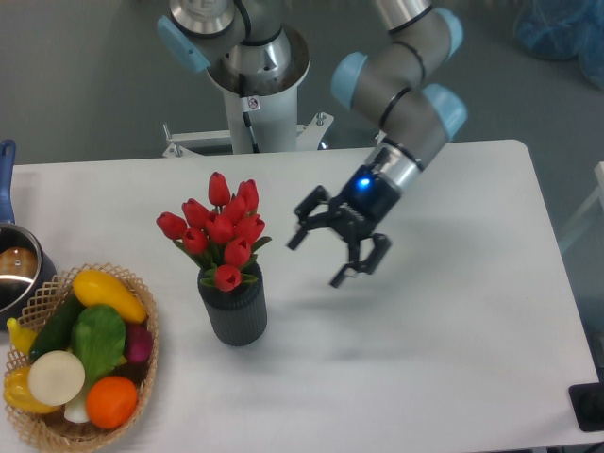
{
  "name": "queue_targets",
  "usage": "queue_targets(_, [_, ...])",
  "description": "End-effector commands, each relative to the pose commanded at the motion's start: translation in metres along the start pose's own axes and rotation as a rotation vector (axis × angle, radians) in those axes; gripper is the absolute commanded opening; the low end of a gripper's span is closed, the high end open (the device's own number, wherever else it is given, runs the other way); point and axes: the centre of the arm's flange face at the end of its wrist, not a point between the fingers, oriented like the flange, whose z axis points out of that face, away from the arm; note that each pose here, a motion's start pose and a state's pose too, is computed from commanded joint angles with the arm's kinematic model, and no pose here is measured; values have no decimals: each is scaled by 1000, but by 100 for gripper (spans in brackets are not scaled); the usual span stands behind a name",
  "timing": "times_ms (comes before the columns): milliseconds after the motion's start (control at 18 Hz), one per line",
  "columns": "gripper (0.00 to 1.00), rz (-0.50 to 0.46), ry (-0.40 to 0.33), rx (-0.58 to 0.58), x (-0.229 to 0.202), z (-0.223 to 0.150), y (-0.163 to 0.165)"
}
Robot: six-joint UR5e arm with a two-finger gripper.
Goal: Insert the flowers into the vase
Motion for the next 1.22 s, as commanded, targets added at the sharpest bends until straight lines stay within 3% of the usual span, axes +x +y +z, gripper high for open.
queue_targets(333, [100, -42, -146, -140, -42, -90, 33])
queue_targets(444, [100, -50, -187, -245, -45, -123, 41])
queue_targets(667, [100, -34, -244, -434, -41, -174, 27])
queue_targets(944, [100, -79, -287, -678, -15, -243, 3])
queue_targets(1111, [100, -112, -326, -763, -4, -283, -3])
queue_targets(1222, [100, -108, -314, -813, 2, -308, 0])
